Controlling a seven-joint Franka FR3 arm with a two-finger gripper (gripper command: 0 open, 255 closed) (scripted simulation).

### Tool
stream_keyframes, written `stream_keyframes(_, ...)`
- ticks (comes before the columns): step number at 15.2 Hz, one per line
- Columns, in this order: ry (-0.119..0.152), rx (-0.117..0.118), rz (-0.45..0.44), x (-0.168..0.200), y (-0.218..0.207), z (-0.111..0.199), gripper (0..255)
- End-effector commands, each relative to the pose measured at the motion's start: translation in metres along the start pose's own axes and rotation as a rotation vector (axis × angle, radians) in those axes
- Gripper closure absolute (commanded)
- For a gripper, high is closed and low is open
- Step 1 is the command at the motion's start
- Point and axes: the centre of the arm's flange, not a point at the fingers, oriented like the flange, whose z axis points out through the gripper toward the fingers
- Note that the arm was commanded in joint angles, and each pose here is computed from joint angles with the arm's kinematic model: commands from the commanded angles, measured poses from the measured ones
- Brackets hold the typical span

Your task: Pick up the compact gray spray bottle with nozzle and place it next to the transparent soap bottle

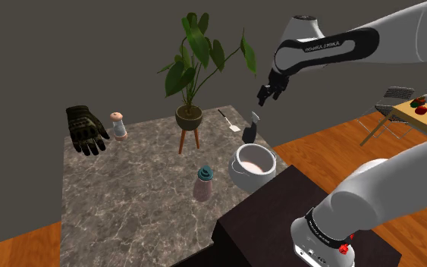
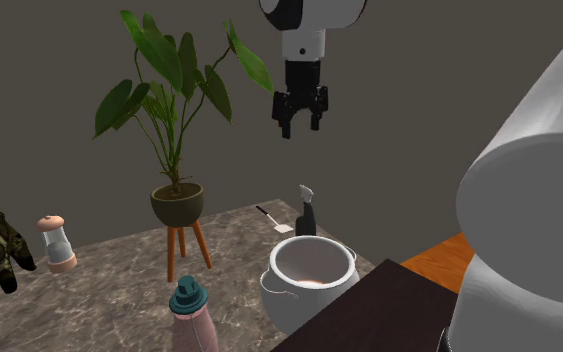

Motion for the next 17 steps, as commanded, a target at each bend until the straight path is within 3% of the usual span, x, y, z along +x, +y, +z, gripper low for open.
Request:
stream_keyframes(1,-0.005,0.005,0.006,0.011,0.017,0.019,0)
stream_keyframes(17,-0.048,0.057,0.053,0.095,0.127,0.188,0)
